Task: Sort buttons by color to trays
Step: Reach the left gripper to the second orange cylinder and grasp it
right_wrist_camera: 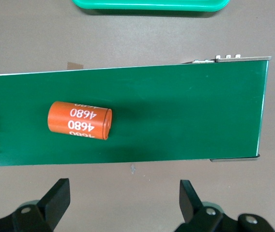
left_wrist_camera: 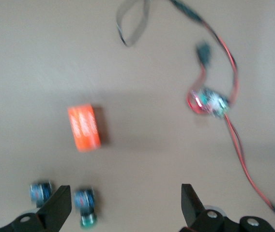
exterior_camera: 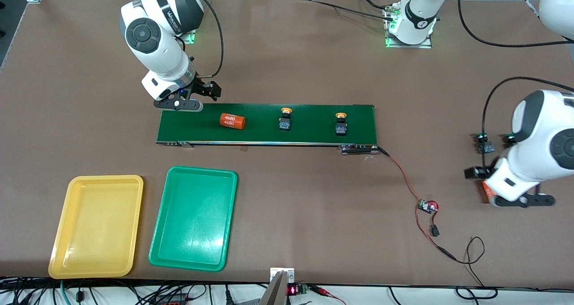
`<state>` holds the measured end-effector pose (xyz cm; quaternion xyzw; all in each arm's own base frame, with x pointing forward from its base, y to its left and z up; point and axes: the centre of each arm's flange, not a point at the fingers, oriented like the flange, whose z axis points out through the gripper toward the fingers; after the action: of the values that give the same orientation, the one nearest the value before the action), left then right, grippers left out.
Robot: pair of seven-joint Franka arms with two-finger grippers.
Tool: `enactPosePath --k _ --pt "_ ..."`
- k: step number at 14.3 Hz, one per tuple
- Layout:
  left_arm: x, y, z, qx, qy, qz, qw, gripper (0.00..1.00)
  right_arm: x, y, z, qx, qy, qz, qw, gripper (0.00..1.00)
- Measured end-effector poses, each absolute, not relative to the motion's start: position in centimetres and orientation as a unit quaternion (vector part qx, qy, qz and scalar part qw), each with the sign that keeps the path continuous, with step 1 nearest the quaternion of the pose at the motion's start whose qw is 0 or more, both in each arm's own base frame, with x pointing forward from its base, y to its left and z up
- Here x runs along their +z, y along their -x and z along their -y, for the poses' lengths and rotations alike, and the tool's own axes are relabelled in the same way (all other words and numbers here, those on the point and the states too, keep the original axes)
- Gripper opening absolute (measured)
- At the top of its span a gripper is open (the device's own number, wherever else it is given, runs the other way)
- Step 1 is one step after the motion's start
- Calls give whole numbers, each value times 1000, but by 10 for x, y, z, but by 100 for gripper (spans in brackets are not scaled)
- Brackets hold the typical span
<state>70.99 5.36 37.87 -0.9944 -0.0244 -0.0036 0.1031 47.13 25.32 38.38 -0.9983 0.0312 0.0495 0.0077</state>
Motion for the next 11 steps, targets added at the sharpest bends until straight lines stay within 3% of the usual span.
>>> enactPosePath --k 5,11 --pt "325 -730 -142 -96 989 46 99 100 381 -468 -253 51 998 -30 4 100" --pt "213 -724 -198 -124 987 71 69 100 382 -436 -244 38 999 -29 -16 100"
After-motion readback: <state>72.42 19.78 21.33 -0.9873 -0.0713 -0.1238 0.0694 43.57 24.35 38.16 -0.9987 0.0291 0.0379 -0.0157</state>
